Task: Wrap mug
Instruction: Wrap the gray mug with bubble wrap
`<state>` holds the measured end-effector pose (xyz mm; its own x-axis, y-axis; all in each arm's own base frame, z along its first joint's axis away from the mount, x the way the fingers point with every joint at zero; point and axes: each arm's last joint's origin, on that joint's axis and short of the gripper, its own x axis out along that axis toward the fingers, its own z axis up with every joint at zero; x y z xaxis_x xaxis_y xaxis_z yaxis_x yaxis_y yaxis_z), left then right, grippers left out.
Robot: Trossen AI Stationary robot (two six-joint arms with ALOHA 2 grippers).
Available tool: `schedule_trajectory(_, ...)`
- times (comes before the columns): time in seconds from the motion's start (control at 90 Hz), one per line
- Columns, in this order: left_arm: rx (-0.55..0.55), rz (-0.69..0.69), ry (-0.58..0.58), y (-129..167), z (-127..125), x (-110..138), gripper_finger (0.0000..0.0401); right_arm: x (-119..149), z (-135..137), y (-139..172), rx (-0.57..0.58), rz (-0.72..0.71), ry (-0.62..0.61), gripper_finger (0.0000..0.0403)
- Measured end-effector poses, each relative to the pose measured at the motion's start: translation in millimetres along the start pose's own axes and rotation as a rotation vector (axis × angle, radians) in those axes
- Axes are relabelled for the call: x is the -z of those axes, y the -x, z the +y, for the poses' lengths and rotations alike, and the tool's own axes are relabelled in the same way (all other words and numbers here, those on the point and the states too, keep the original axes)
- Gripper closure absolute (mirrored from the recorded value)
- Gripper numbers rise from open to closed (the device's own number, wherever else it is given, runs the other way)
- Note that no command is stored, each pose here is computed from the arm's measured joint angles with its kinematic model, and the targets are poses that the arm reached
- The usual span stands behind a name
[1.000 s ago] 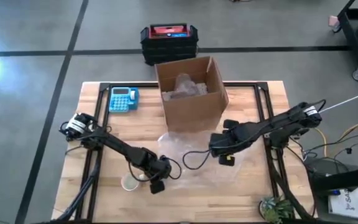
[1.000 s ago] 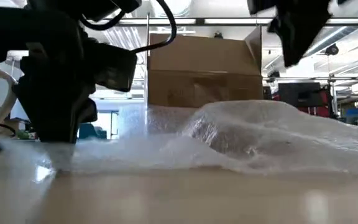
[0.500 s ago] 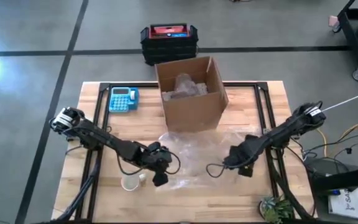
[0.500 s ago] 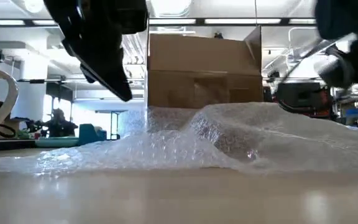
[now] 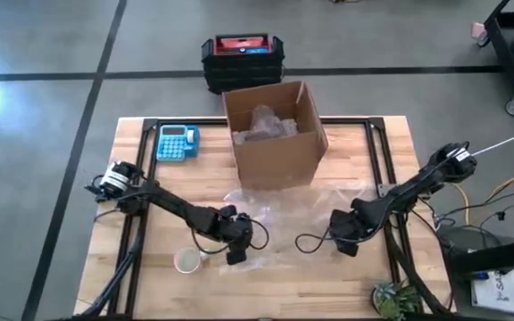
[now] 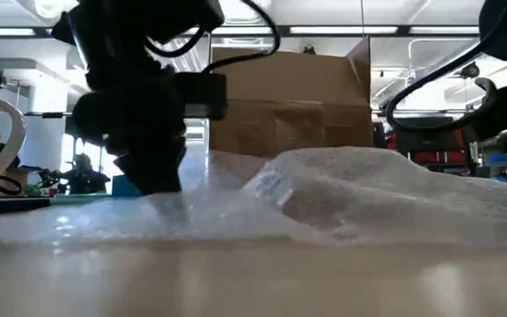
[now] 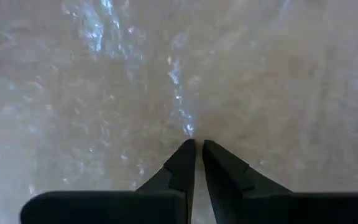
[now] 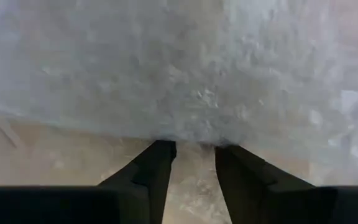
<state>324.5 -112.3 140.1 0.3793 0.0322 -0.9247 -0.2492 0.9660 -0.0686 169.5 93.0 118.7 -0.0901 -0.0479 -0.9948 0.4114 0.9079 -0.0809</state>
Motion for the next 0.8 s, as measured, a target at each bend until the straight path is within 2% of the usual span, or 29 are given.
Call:
schedule_trajectory(0.156,0.019,0.122,0.053,5.3,3.8,8.5,0.0381,5.5,1.6,1.8,-0.027,0.026,0.015,0.0316)
schedule_trajectory(0.3,0.059,0.216,0.077,11.3,5.3,14.2,0.0381,14.7,3.1,5.9,-0.111,0.145,0.016,0.0328)
schedule_trajectory(0.489,0.017,0.303,0.081,21.1,11.6,22.8,0.0381,25.7,5.0,14.8,-0.235,0.29,0.035,0.0344)
schedule_trajectory(0.611,-0.013,0.329,0.087,28.4,15.4,25.8,0.0381,30.1,2.5,22.5,-0.285,0.336,0.035,0.0354)
schedule_trajectory(0.711,-0.019,0.322,0.094,34.1,17.2,25.4,0.0381,34.3,-1.5,30.4,-0.302,0.389,-0.033,0.0361)
schedule_trajectory(0.8,-0.007,0.303,0.1,37.8,17.0,23.8,0.0381,35.8,-3.6,36.7,-0.331,0.381,-0.072,0.0365)
